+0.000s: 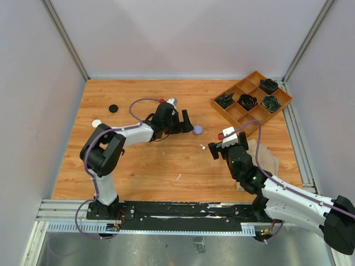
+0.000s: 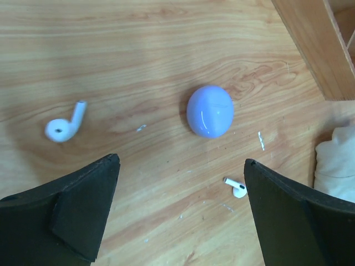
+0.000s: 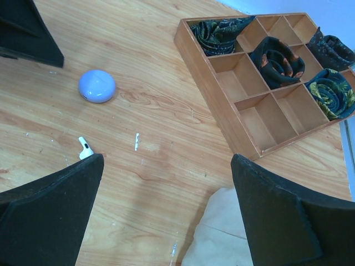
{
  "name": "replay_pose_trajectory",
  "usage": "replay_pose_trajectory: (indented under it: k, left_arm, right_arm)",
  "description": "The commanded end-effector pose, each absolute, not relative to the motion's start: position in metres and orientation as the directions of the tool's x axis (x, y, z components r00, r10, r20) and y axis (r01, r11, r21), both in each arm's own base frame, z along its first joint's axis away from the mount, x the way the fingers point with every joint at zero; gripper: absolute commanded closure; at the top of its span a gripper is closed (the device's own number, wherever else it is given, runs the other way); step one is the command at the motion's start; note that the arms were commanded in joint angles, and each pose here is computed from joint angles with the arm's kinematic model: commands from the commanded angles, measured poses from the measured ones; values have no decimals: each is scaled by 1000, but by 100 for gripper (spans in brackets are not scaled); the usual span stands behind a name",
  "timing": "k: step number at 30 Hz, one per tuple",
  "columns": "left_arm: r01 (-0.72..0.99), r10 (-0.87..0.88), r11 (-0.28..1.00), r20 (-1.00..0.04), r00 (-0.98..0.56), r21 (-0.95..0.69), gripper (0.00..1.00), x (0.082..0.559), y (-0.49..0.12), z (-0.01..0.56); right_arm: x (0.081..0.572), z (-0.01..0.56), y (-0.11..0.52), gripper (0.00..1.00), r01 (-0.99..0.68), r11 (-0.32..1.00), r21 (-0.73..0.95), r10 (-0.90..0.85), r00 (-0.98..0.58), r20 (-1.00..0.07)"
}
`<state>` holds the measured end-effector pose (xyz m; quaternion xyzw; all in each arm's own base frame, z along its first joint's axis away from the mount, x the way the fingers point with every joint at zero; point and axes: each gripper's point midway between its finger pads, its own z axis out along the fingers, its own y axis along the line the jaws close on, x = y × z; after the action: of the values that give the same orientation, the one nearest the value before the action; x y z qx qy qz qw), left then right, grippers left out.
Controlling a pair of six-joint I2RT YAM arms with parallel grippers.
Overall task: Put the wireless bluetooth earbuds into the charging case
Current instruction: Place the charging case at the center of the board, then pick up the charging case at the center of the board.
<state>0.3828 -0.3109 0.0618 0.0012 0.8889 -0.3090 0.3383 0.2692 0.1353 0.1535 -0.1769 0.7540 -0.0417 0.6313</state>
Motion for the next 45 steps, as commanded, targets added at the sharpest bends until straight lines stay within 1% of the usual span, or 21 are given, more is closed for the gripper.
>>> replay_pose_trajectory:
  k: [1,6,10,14,19,23,26,30,33,36,39,45]
  left_arm:
    - [192,-159,898,-698,-698,-397,1,386,-274,89]
    - [141,-124,949,-743,-657,-283,1,387,-238,109]
    - [92,-120,966,-732,-671,-243,1,390,-204,118]
    - [35,-143,977,-765,-628,-211,1,398,-170,135]
    - [-25,-181,979,-805,-565,-202,1,417,-124,155]
    - [-116,-235,972,-814,-531,-205,1,434,-69,161]
    - [-151,-238,971,-842,-485,-187,1,446,-38,172]
    - [-215,-208,969,-873,-441,-122,1,467,7,183]
    - [-210,-162,975,-879,-448,-73,1,485,29,181]
    - [-176,-77,984,-872,-484,11,1,500,45,166]
    - [-130,-14,989,-835,-550,69,1,511,58,143]
    - [-20,69,994,-766,-639,106,1,524,75,103]
  right_arm:
    - [270,168,134,1,-196,945,-260,-285,-107,-953]
    - [269,168,133,2,-197,945,-261,-284,-99,-954]
    - [269,167,132,2,-192,945,-266,-288,-100,-952]
    - [268,169,133,2,-201,946,-255,-277,-88,-957]
    - [266,169,139,2,-236,942,-239,-262,-73,-962]
    - [267,169,138,1,-231,941,-246,-270,-76,-960]
    - [266,168,140,2,-242,939,-244,-268,-74,-960]
    - [266,168,145,1,-265,934,-241,-267,-67,-961]
    - [265,167,147,1,-281,928,-245,-274,-70,-959]
    - [265,166,150,1,-294,924,-244,-275,-70,-959]
    - [265,165,153,1,-310,919,-244,-279,-72,-958]
    - [265,163,157,1,-325,913,-248,-287,-76,-955]
